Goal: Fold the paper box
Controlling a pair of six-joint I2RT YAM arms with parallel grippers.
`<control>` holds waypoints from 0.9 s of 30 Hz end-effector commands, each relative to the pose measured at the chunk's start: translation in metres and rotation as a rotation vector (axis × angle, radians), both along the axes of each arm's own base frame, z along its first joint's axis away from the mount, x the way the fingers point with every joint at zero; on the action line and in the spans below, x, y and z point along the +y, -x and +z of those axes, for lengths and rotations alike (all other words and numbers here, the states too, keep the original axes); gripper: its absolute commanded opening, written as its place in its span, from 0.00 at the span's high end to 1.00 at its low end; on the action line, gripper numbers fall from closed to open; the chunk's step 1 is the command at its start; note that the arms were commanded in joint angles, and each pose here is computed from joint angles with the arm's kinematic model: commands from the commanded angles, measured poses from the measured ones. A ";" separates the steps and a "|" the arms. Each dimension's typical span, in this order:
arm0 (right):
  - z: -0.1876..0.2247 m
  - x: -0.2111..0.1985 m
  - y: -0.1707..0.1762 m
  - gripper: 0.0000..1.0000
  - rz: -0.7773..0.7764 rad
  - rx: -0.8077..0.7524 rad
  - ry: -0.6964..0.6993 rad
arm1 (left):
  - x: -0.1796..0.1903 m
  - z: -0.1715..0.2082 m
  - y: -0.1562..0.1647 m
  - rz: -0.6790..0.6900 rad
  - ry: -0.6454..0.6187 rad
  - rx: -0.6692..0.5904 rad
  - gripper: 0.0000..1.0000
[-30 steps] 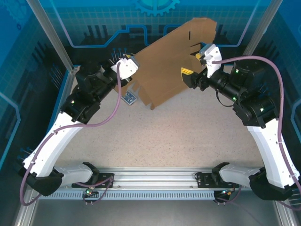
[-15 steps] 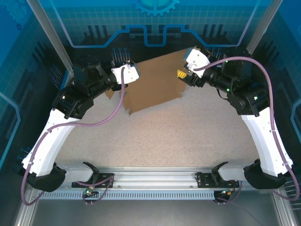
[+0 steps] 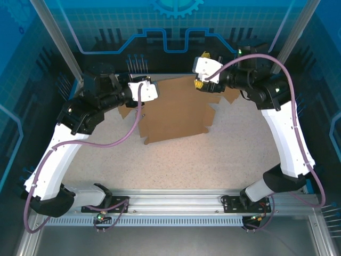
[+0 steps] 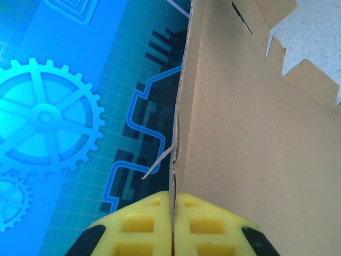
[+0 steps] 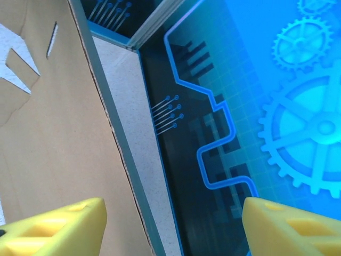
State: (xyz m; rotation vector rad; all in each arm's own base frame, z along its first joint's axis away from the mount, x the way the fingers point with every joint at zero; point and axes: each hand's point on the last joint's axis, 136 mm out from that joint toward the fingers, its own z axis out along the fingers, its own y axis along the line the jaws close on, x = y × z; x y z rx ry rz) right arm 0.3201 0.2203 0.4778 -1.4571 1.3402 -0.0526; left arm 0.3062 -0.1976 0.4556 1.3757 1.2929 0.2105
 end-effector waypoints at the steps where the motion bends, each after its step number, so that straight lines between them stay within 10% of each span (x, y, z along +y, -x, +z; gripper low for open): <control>1: -0.015 0.007 0.015 0.34 0.096 0.063 0.069 | -0.005 0.015 0.004 -0.046 0.010 -0.043 1.00; 27: -0.031 0.015 -0.005 0.94 0.113 0.095 0.116 | -0.010 0.013 -0.008 -0.039 0.022 -0.057 1.00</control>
